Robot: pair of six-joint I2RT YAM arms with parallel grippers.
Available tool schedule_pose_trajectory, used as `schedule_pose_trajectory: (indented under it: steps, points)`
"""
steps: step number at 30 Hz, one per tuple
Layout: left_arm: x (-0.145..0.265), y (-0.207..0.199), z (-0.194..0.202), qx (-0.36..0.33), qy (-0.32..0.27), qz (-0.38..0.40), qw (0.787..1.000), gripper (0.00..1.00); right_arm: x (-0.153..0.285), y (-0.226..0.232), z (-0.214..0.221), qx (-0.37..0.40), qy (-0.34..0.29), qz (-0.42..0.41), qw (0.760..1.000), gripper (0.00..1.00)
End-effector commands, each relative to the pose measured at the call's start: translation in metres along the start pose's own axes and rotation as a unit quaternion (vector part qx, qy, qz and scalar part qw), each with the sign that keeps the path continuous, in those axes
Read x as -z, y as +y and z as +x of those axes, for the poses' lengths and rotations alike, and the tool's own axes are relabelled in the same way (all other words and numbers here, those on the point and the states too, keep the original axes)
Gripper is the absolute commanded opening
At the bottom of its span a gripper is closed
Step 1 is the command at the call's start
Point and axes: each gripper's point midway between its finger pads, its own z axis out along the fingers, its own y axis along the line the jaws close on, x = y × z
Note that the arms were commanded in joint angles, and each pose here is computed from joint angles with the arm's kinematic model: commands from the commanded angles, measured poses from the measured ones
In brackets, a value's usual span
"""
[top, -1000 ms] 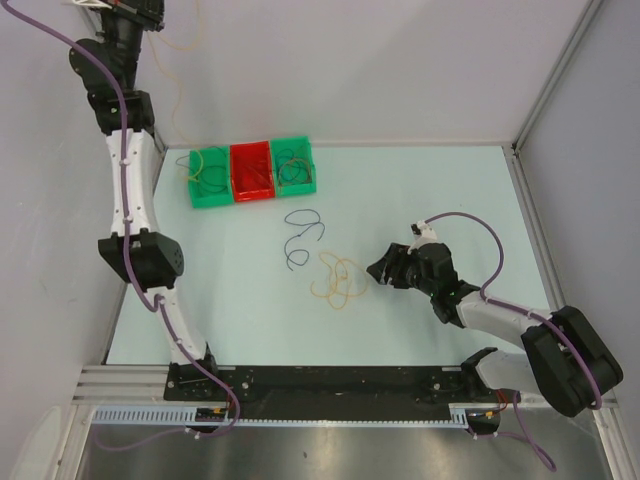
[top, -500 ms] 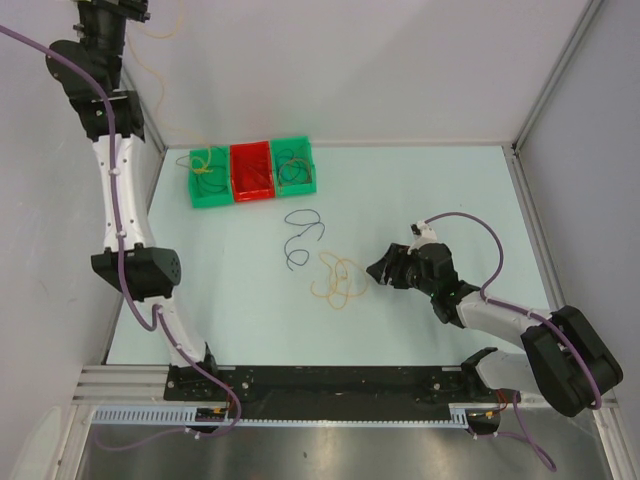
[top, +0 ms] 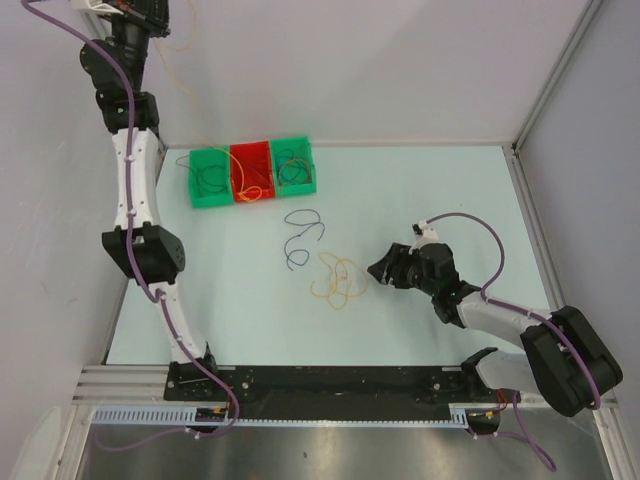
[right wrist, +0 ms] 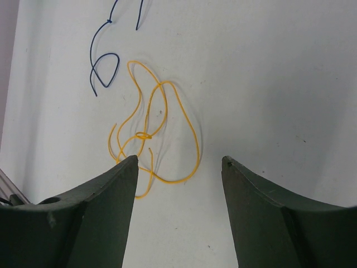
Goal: Untangle the cables
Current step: Place the cable in the bin.
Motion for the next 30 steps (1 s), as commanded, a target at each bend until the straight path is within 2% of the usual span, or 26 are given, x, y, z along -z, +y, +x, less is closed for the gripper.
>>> schedule_pose_trajectory:
  steps: [1,7,10,18,24,30]
  points:
    - [-0.002,-0.017,-0.027,-0.030,-0.035,0.022,0.999,0.00,-0.002,0.006,-0.008,-0.003,-0.013,-0.016,1.000,0.66]
    - [-0.002,-0.025,-0.040,-0.037,-0.053,0.033,0.997,0.00,-0.003,0.006,-0.009,-0.005,-0.014,-0.018,1.000,0.66]
    - [-0.003,-0.013,-0.026,-0.036,-0.042,0.024,0.998,0.00,-0.003,0.006,-0.010,-0.005,-0.014,-0.019,1.000,0.66]
    - [0.000,0.020,0.066,0.023,0.028,0.029,0.999,0.00,-0.003,0.007,-0.010,-0.007,-0.014,-0.021,1.000,0.66]
    - [0.001,0.019,0.130,0.019,0.079,0.016,0.997,0.00,-0.003,0.008,-0.011,-0.008,-0.014,-0.023,1.000,0.66]
    - [0.018,0.030,0.171,0.046,0.111,-0.010,0.993,0.00,-0.002,0.009,-0.011,-0.009,-0.013,-0.024,1.000,0.66]
